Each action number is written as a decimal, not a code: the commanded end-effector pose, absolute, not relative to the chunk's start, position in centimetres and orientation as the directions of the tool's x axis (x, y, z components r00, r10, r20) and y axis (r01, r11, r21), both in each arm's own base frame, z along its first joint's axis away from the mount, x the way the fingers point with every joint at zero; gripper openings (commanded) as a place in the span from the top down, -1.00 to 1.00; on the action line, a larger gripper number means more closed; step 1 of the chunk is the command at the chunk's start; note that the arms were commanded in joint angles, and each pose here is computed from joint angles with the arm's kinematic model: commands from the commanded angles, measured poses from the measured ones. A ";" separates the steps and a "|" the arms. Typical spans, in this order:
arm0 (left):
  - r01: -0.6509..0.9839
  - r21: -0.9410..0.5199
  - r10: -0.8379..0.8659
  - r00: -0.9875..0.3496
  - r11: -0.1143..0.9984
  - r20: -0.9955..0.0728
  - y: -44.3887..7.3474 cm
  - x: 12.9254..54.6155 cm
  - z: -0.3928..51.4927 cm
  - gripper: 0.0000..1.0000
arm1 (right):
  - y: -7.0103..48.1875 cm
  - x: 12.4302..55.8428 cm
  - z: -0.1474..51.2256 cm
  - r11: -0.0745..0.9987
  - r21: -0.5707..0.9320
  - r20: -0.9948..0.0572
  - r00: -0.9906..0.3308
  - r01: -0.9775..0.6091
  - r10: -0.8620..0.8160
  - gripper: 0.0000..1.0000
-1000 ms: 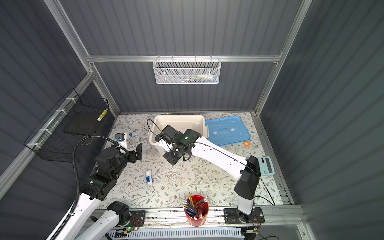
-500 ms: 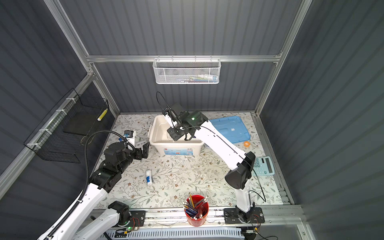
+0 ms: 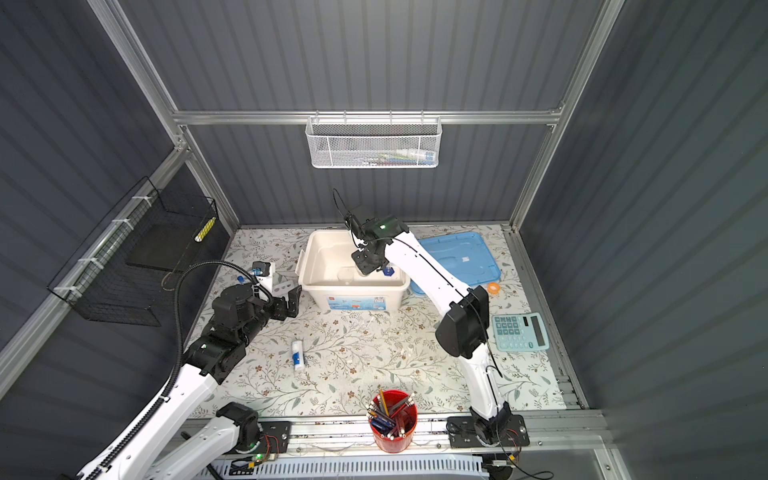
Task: Organize the chemistry lab equipment
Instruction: 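Lift the beaker with the right gripper and carry it over the white tub, then lower the beaker into the tub beside the glass beaker with the right gripper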
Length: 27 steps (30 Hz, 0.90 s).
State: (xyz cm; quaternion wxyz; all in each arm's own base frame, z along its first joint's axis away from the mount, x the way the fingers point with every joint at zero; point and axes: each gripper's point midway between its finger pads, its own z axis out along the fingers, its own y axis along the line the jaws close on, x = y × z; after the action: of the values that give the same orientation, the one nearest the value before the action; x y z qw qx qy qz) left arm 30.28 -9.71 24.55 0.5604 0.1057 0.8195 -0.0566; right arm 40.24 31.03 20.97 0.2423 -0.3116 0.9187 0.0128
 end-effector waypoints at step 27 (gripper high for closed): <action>0.251 0.058 0.147 -0.352 0.966 -0.925 -9.9 30.4 23.9 -0.99 | 32.3 43.4 12.6 0.784 -0.077 -0.373 -0.711 -0.616 -0.596 0.85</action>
State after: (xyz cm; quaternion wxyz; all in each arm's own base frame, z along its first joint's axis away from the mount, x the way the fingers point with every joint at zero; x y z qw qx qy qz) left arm 30.39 -9.74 24.20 0.5572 0.1123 0.8212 -0.0512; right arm 43.27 32.15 14.39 0.2082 -0.3201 0.9238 0.0267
